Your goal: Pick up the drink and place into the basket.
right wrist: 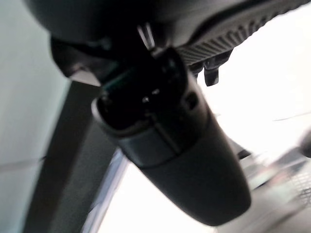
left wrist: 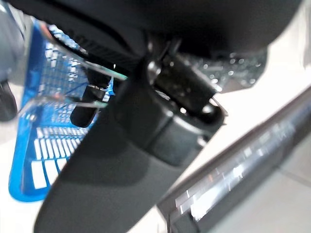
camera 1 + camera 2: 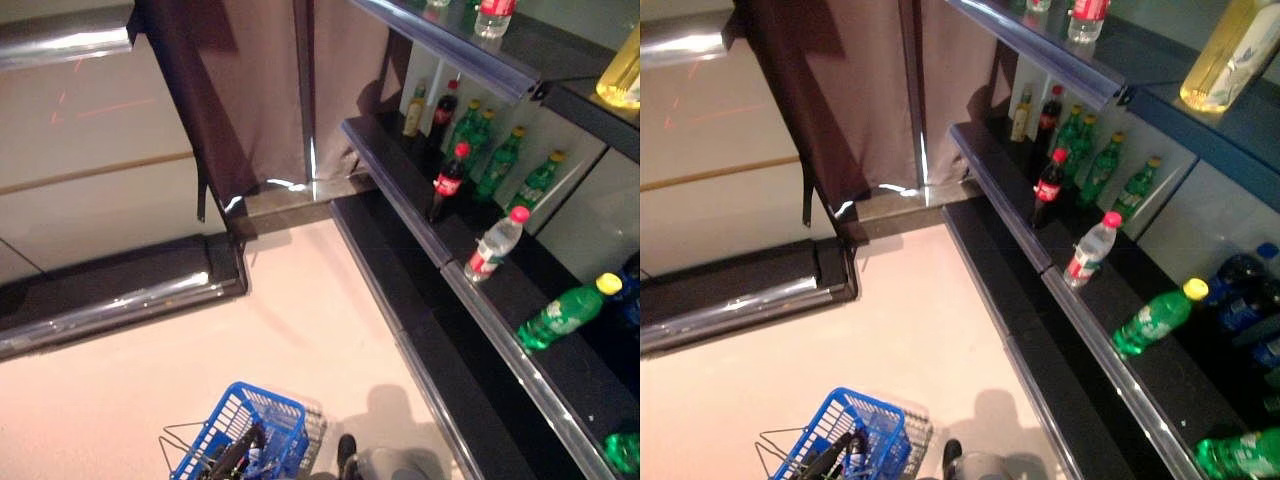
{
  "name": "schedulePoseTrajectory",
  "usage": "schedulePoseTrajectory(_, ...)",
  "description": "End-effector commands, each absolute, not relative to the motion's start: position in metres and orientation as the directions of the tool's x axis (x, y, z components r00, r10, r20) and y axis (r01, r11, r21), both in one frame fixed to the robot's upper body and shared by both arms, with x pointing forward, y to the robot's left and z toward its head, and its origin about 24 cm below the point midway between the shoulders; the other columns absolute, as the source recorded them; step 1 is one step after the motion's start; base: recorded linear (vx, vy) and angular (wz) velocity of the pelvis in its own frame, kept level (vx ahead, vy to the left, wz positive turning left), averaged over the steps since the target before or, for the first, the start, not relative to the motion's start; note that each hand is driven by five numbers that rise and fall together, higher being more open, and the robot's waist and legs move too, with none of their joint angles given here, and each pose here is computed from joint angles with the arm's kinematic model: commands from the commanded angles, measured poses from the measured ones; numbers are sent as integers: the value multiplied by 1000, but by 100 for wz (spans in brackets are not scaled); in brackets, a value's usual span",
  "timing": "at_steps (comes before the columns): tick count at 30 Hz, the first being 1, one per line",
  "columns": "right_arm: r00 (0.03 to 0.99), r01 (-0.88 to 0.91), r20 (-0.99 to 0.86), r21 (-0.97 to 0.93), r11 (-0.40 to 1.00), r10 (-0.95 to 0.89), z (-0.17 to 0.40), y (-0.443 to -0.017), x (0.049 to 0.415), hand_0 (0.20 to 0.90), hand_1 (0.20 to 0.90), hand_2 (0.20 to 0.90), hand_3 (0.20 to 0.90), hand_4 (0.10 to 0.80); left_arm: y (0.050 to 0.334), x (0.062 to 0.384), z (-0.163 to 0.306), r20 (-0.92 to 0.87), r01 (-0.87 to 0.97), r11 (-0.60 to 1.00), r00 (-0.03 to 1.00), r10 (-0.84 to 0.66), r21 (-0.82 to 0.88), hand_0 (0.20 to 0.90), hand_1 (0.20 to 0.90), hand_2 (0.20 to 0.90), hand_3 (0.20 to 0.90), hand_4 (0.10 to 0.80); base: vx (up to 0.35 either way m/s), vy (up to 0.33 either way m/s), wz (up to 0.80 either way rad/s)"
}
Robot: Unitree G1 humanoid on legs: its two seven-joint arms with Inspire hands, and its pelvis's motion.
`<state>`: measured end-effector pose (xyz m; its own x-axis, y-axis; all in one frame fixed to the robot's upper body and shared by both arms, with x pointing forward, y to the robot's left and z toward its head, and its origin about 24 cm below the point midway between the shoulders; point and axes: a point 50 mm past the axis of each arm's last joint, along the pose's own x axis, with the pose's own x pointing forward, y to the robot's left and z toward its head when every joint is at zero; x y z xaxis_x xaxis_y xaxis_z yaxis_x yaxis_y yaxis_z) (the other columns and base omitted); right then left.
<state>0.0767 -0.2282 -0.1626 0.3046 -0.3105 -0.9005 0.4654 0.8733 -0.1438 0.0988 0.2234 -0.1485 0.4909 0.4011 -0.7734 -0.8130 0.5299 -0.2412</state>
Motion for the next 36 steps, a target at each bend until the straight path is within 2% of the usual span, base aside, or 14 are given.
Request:
schedulePoseTrajectory(1,345,433,-864,-201,879,-367,-154,-255,81,900,900,900,900,800,232,162,-105,-480,-649,592,758,443,-478,300,300,300,200,100,373,286,-89)
schedulePoseTrajectory(6,311,447,-883,-189,874,-350,-157,-254,75,900,900,900,900,800,232,139,-117,-523,-697,550,713,467,-459,300,300,300,200,100,375,327,-81)
schedulePoseTrajectory(11,279,484,-899,-172,858,-337,-161,-250,67,900,900,900,900,800,231,149,-115,-537,-704,558,704,465,-439,300,300,300,200,100,257,416,-145)
schedulePoseTrajectory(13,272,522,-905,-147,840,-327,-163,-244,57,900,900,900,900,800,236,159,-110,-516,-682,598,722,461,-421,300,300,300,200,100,213,438,-42)
schedulePoseTrajectory(15,282,513,-906,-137,848,-316,-164,-240,57,900,900,900,900,800,239,161,-108,-507,-686,596,720,473,-418,300,300,300,200,100,114,273,-6)
schedulePoseTrajectory(16,315,466,-901,-127,876,-298,-163,-236,62,900,900,900,900,800,245,161,-106,-499,-702,574,708,500,-421,300,300,300,200,100,9,291,-56)
schedulePoseTrajectory(17,393,362,-881,-114,925,-262,-160,-227,80,900,900,900,900,800,261,155,-101,-473,-716,560,697,540,-416,300,300,300,200,100,-11,332,-102)
schedulePoseTrajectory(18,408,348,-877,-109,931,-255,-159,-225,86,900,900,900,900,800,265,153,-100,-464,-714,566,699,544,-412,300,300,300,200,100,-52,227,-181)
schedulePoseTrajectory(21,432,331,-871,-91,939,-236,-156,-221,98,900,900,900,900,800,269,149,-100,-459,-718,571,695,554,-398,300,300,300,200,100,-42,86,-175)
schedulePoseTrajectory(25,458,228,-868,-91,969,-189,-154,-220,105,900,900,900,900,800,270,139,-105,-496,-758,539,650,576,-367,300,300,300,200,100,8,-14,-37)
schedulePoseTrajectory(28,442,200,-877,-109,974,-189,-155,-222,101,900,900,900,900,800,265,136,-111,-527,-769,522,636,564,-369,300,300,300,200,100,36,-70,-63)
schedulePoseTrajectory(33,448,128,-877,-129,983,-174,-154,-226,102,900,900,900,900,800,251,132,-117,-557,-768,514,635,535,-382,300,300,300,200,100,35,-71,-15)
schedulePoseTrajectory(36,484,90,-858,-148,985,-173,-150,-229,111,900,900,900,900,800,248,124,-122,-576,-770,514,630,522,-377,300,300,300,200,100,95,79,-21)
